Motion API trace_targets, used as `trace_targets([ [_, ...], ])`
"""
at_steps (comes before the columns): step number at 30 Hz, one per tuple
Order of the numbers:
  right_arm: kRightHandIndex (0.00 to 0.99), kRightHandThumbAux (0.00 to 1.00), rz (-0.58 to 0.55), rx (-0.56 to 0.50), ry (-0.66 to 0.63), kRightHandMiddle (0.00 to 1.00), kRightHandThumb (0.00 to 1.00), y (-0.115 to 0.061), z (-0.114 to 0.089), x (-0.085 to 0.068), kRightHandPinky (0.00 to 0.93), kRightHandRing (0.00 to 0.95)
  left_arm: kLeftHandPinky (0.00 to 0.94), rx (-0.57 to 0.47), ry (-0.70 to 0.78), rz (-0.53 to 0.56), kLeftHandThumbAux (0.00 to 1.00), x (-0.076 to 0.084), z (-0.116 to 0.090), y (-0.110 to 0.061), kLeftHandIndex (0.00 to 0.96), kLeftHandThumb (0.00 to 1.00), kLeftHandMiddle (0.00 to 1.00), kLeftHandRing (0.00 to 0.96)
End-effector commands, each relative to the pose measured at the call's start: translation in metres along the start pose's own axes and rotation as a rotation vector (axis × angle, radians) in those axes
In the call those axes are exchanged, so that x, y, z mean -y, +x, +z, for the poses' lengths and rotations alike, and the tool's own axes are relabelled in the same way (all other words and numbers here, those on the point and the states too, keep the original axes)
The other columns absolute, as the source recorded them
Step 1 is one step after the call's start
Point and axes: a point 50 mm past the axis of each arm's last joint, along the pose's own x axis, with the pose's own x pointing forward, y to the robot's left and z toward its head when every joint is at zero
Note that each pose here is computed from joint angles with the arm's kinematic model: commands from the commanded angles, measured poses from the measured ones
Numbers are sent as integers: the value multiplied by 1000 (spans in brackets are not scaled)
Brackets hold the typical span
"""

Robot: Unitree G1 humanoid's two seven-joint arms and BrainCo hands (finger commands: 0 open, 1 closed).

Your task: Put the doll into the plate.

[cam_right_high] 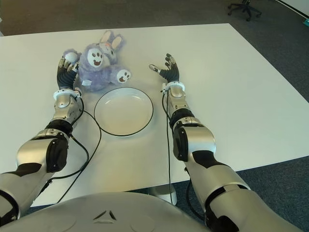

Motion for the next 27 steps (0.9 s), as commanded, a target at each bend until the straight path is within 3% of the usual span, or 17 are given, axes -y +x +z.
trace_targets([
  [1, 25, 845, -8, -151, -4, 0, 81, -11, -35, 2, 0, 0, 212, -83, 5, -6, 617, 0, -24, -15, 47, 213, 220, 220],
  [11, 24, 849, -4, -149, -8, 0, 74, -12, -35, 2, 0, 0, 232, -47, -28, -3, 630, 3, -17, -11, 59, 360, 231, 228],
  [27, 29, 855, -2, -148, -4, 0, 60, -12, -36, 2, 0, 0, 137, -1, -18, -25, 667, 9, -8, -7, 99, 486, 237, 192],
])
